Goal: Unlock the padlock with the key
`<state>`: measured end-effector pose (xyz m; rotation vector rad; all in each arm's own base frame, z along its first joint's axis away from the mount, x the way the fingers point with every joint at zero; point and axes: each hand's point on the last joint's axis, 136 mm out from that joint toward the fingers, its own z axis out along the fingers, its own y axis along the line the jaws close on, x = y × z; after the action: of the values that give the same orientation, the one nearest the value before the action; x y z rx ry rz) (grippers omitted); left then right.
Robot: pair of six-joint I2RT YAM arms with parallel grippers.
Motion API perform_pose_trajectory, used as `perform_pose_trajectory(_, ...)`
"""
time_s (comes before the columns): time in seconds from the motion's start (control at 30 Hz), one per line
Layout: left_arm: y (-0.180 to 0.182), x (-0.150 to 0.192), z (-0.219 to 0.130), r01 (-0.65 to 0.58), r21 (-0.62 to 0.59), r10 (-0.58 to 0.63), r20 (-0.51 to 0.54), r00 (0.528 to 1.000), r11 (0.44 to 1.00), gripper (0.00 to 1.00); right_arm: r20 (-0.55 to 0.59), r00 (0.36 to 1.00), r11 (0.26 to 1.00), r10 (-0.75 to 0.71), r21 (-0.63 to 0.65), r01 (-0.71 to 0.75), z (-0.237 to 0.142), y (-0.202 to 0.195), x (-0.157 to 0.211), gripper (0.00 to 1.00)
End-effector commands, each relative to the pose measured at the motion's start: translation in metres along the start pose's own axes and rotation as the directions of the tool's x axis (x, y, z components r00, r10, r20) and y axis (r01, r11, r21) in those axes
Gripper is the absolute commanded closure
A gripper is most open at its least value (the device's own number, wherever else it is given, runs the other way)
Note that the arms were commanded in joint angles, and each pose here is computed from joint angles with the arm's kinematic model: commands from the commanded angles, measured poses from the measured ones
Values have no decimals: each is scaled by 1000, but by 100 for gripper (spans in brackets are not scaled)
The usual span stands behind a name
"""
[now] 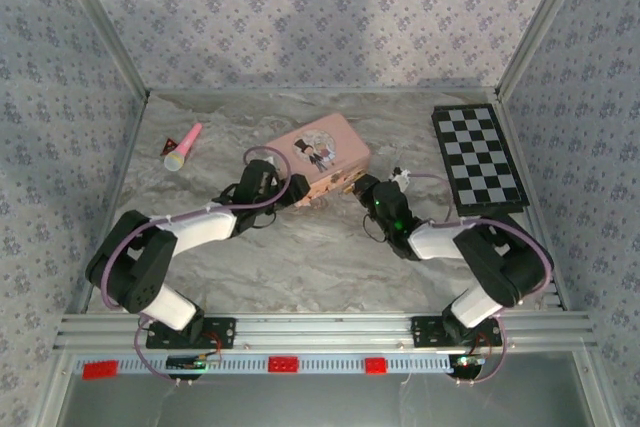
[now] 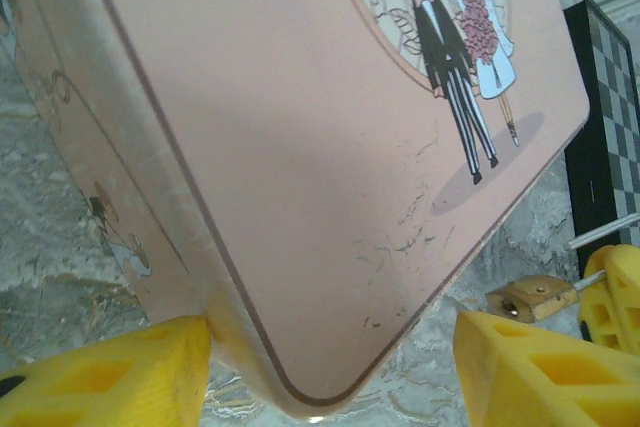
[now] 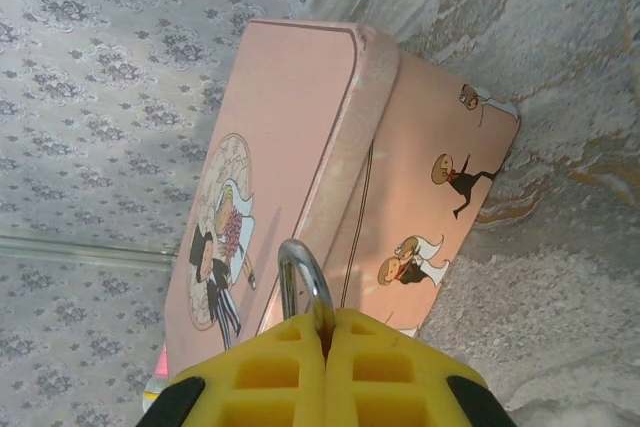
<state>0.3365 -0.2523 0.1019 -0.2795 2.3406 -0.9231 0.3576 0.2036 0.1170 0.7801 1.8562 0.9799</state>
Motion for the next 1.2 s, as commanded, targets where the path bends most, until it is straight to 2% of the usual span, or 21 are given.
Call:
perform_pose_trajectory(0.0,-10,-9,-8,-64,15,64,5,998,998,34,18,997,995,-76,65,75,-9,-18,-9,100)
perform_pose_trajectory(0.2,0,-14,-28,-93,12,93,32,995,996,32,-45,976,971,-211,101,215,-25,-15,-8,100)
perform_pose_trajectory(0.33,-3,-12,-47,-162,121,157,55,986,979,32,-128,941,942,-314,85,326,-40,-11,-5,100)
perform_pose_trajectory(0.37,0,-12,-53,-181,122,174,62,983,976,30,-187,916,927,-354,63,370,-44,-12,2,100)
perform_pose_trajectory(0.6,29,1,-108,-329,11,325,141,935,944,27,-354,806,848,-475,62,527,-82,-19,7,100)
perform_pose_trajectory(0.67,40,6,-124,-343,-16,341,165,926,939,27,-418,751,820,-511,25,572,-93,-19,14,100)
perform_pose_trajectory(0.87,63,24,-138,-362,-40,364,171,916,931,25,-533,692,798,-487,50,600,-110,-39,28,100)
perform_pose_trajectory(1.17,64,27,-146,-383,-30,381,205,902,923,25,-619,650,762,-441,125,636,-107,-71,45,100)
